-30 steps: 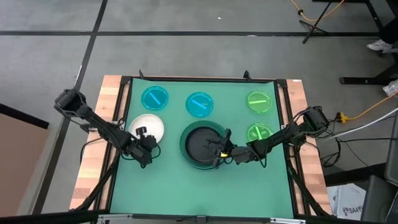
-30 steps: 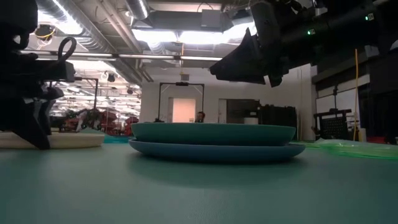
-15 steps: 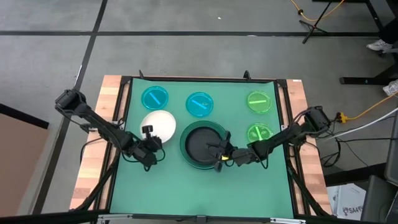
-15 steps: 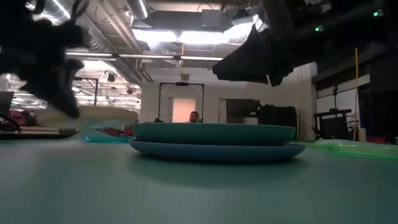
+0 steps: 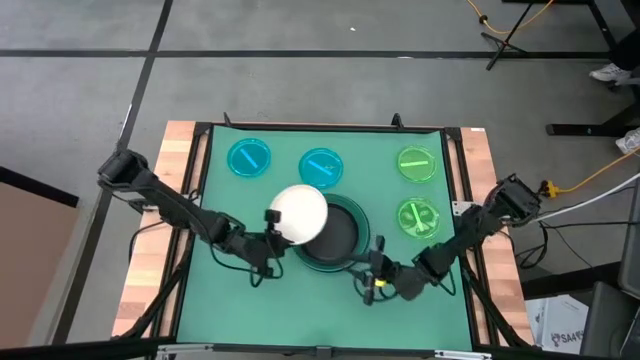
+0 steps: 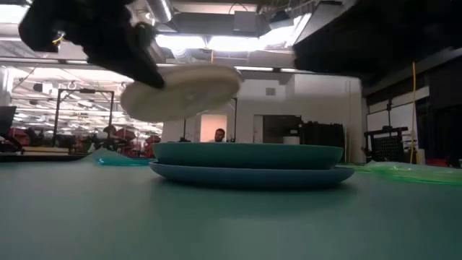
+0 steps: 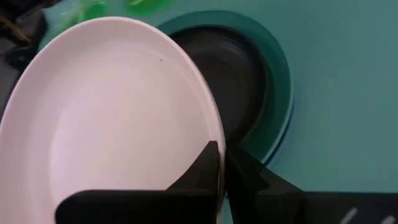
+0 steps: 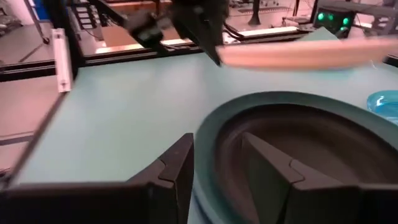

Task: Stack plastic plates
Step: Stack the white plate on top of the black plate, then stack the bottom light green plate on top of the white plate

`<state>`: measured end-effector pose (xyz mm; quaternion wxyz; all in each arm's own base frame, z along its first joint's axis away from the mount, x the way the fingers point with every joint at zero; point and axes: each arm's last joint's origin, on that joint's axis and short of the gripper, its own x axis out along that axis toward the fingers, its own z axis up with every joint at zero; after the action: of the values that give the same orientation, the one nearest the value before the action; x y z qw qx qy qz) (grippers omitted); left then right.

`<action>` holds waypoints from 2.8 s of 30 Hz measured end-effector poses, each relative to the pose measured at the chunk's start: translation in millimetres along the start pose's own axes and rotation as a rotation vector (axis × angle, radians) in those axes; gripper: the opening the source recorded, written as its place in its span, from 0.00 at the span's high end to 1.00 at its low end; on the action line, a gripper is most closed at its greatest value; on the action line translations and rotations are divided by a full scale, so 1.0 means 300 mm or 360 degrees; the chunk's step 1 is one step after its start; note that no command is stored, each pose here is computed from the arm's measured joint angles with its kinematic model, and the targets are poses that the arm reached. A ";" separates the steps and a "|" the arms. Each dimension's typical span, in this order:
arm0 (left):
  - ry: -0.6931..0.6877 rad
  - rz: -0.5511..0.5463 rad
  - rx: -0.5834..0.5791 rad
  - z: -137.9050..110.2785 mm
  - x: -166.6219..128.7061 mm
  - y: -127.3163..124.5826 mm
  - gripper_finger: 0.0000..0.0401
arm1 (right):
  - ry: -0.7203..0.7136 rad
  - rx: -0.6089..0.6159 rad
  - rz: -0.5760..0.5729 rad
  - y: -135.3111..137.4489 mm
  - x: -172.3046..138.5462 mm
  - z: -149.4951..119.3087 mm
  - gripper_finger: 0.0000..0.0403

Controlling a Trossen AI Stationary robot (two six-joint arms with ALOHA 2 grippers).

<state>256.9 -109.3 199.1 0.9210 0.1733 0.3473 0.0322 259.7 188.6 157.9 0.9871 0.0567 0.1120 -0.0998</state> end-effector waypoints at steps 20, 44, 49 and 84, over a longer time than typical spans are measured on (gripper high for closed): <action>0.0055 -0.0108 0.0120 0.067 0.331 -0.061 0.97 | -0.0130 -0.0007 -0.0108 0.090 -0.174 -0.020 0.69; 0.0030 -0.0015 0.0083 0.126 0.201 -0.066 0.76 | -0.0099 0.0001 -0.0107 0.058 -0.134 0.013 0.69; 0.0020 -0.0091 0.0036 0.135 0.136 -0.081 0.76 | -0.0095 -0.0002 -0.0102 0.058 -0.134 0.011 0.69; -0.0527 -0.0193 -0.0318 -0.161 -0.020 0.018 0.76 | 0.0563 -0.0093 -0.0242 -0.256 -0.110 0.152 0.69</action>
<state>221.3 -91.0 171.1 0.9784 0.0628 0.1961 -0.0181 221.6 113.7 202.9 0.9428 0.0360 0.2904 -0.1593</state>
